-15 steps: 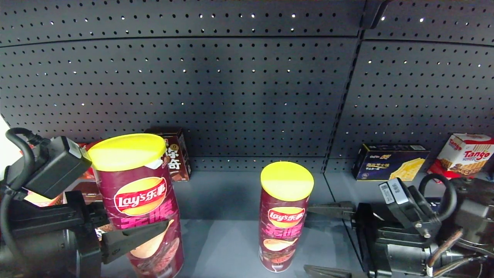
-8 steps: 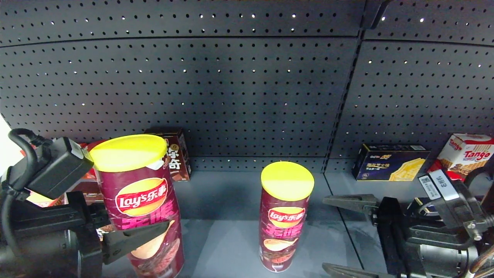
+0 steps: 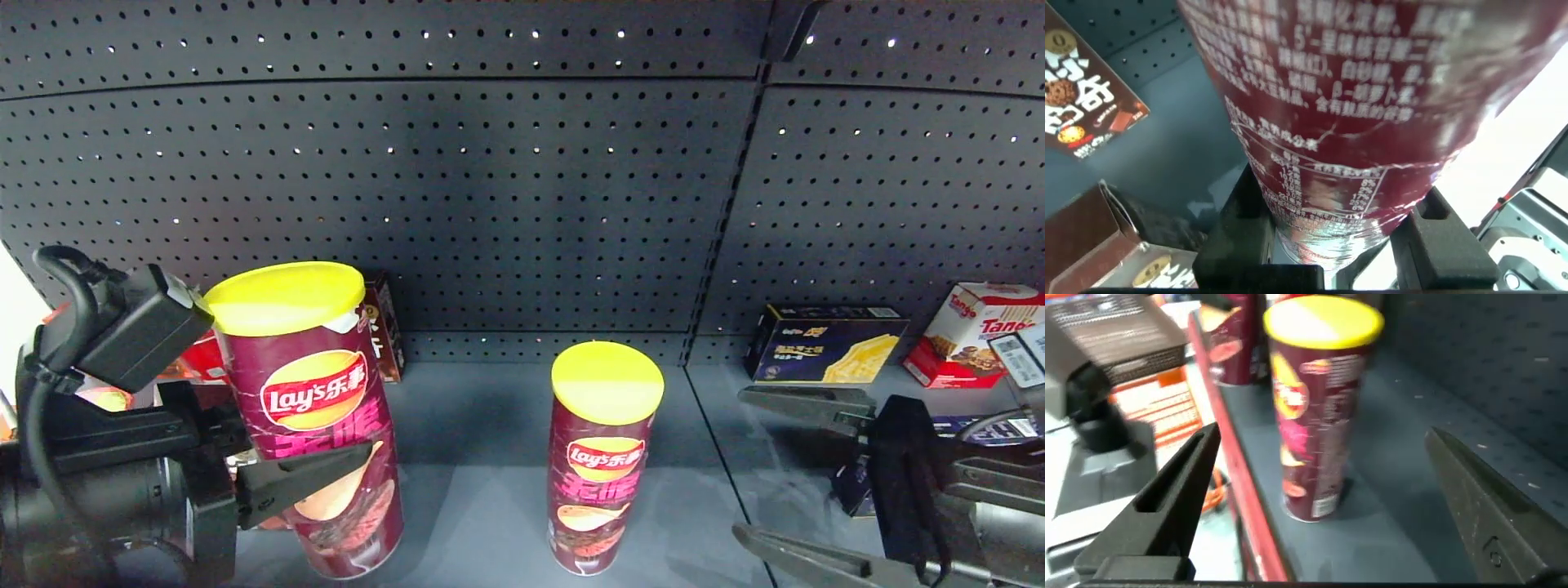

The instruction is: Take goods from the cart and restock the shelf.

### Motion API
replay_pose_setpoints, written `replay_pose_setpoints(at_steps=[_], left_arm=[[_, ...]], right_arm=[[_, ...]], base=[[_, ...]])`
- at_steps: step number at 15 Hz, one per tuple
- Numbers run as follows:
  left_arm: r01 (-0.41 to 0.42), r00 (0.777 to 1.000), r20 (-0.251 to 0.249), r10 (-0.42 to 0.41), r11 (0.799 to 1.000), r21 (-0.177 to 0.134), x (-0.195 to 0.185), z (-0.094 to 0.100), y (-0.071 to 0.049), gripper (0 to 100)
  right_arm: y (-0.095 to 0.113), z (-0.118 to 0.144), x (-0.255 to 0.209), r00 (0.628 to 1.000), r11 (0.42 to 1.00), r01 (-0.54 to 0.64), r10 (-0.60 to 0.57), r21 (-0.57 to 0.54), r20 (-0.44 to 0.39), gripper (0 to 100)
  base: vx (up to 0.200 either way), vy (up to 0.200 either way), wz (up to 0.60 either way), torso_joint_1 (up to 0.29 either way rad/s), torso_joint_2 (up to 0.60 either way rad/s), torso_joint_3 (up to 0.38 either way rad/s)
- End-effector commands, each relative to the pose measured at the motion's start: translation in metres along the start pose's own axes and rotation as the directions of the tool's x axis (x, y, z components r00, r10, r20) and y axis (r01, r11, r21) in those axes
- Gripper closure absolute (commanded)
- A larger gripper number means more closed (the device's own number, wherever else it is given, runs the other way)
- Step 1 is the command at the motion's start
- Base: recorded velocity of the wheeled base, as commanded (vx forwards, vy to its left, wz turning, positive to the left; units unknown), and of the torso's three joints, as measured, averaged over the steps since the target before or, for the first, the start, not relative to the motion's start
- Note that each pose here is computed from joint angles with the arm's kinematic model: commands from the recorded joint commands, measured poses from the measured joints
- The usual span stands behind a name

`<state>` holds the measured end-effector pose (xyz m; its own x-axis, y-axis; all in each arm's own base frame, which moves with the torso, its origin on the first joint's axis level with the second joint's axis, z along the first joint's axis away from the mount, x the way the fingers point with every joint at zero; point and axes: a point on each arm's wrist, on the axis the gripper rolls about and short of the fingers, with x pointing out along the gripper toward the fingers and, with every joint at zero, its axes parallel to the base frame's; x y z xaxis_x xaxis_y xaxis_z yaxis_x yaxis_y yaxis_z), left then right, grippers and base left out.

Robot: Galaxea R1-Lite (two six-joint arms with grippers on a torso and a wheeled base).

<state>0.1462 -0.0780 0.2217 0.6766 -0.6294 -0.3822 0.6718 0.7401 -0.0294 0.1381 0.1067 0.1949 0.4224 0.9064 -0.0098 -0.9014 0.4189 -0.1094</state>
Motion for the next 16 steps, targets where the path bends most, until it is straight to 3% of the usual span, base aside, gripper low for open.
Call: replay_pose_setpoints(at_steps=[1,6,10,16], left_arm=[[0.001,1.0,-0.003,-0.001,1.0,0.0,0.006,0.005,0.002,100],[-0.001,1.0,0.006,0.001,1.0,0.004,0.026,0.022,0.009,100],[0.031,0.998,0.047,-0.032,0.999,0.024,0.06,0.032,0.012,100],[0.089,0.992,0.084,-0.094,0.994,0.06,0.107,0.043,0.021,100]], right_arm=[[-0.002,0.004,-0.006,0.999,1.0,0.03,-0.029,-0.008,0.02,0],[-0.014,0.008,-0.016,0.988,0.988,0.151,-0.151,-0.004,0.027,0],[-0.016,0.011,-0.024,0.972,0.973,0.231,-0.231,0.007,0.039,0],[-0.018,0.008,-0.024,0.972,0.972,0.235,-0.236,0.013,0.025,0]], base=[[0.0,0.0,0.0,0.0,0.0,0.0],[0.0,0.0,0.0,0.0,0.0,0.0],[0.0,0.0,0.0,0.0,0.0,0.0],[0.0,0.0,0.0,0.0,0.0,0.0]])
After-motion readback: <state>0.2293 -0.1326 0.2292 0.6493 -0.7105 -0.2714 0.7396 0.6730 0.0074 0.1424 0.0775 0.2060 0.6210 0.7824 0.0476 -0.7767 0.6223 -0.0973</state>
